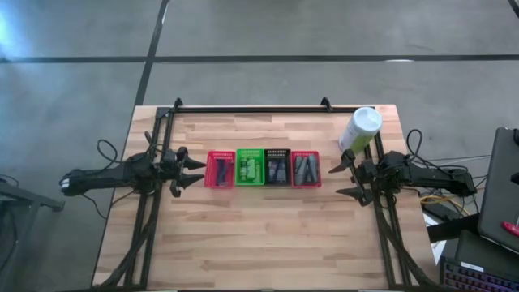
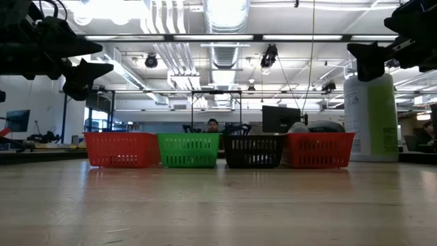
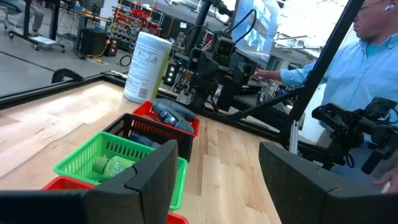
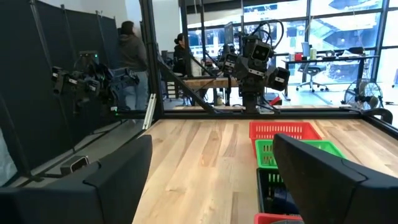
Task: Pick & Place Travel size toiletries
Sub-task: Return to Home Position
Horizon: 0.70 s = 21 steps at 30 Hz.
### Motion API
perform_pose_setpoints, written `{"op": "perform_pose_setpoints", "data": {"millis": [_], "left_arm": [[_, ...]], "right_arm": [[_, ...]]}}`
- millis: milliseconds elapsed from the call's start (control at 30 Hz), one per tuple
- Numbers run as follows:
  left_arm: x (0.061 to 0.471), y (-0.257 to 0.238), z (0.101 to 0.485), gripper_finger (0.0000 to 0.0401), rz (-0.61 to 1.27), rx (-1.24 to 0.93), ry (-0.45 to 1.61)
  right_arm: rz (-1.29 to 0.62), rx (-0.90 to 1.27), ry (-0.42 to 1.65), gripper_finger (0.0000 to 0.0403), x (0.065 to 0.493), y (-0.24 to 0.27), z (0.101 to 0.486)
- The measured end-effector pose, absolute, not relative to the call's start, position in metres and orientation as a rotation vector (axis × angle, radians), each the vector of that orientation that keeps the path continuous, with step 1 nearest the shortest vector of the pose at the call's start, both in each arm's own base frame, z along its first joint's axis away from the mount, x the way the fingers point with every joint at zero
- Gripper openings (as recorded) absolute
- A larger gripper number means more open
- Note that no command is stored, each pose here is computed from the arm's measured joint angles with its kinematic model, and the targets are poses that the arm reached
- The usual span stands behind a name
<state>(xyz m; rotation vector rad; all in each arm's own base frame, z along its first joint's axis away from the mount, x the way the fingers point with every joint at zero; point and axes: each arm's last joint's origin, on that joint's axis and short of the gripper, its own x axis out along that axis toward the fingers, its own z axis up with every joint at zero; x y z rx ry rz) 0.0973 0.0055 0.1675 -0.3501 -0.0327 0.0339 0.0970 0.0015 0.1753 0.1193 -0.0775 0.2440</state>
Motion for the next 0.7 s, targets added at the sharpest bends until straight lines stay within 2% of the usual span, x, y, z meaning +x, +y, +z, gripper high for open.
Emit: {"op": "perform_pose_setpoints", "data": {"millis": [700], "left_arm": [[0.0973,0.0055,0.1675,0.0231,0.034,-0.350,-0.033]], "right_arm": [[0.244,0.119,-0.078,0.0271,0.0970,0.0015,0.1753]]}}
